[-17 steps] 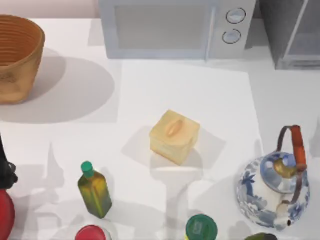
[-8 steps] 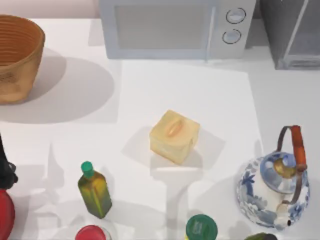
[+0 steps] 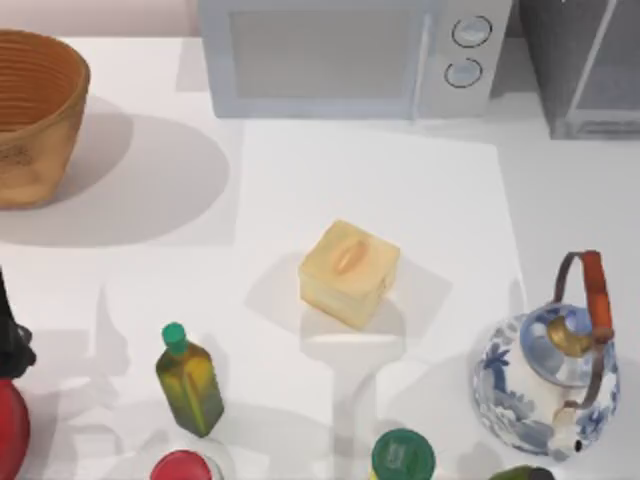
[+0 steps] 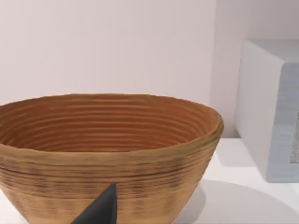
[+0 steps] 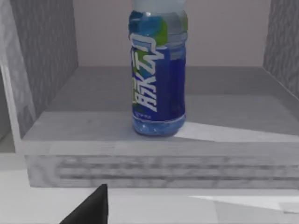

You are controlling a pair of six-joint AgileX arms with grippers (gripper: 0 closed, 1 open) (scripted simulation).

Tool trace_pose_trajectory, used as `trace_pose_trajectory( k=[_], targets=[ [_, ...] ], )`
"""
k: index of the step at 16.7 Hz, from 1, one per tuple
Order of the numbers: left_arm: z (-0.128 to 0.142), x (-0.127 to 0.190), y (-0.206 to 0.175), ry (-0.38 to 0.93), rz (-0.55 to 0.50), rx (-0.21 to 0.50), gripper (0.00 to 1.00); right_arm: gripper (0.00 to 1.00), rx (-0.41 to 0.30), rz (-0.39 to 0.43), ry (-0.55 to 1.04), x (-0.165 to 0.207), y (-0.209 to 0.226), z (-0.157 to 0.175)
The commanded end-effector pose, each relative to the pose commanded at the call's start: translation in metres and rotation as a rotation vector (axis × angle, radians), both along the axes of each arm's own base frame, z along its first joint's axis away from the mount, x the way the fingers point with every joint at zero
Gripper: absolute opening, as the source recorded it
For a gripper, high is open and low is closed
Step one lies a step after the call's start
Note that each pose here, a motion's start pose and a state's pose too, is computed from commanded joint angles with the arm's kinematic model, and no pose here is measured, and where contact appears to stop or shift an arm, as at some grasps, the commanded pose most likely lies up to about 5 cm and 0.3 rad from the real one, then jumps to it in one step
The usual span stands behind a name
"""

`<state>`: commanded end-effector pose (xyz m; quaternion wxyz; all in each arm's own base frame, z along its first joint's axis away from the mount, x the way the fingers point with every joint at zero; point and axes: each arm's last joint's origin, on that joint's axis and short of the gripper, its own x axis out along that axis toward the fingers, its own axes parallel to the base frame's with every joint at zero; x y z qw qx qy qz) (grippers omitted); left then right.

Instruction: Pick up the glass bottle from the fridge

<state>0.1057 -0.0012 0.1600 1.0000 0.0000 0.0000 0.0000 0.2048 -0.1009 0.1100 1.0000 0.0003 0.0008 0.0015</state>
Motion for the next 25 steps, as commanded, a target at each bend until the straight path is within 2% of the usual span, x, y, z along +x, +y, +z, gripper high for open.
trace_pose_trajectory(
  k=[6, 13, 17, 25],
  targets=[
    [0.000, 0.000, 0.000, 0.000, 0.000, 0.000, 1.00, 1.00, -0.055, 0.028, -0.071, 0.045, -0.002, 0.016],
    [0.000, 0.000, 0.000, 0.000, 0.000, 0.000, 1.00, 1.00, -0.012, 0.019, 0.026, 0.134, 0.013, -0.003],
    [0.000, 0.000, 0.000, 0.000, 0.000, 0.000, 1.00, 1.00, -0.013, -0.008, 0.011, 0.178, 0.024, -0.003],
    [0.000, 0.000, 0.000, 0.000, 0.000, 0.000, 1.00, 1.00, -0.015, -0.014, 0.002, 0.189, 0.025, -0.002]
  ],
)
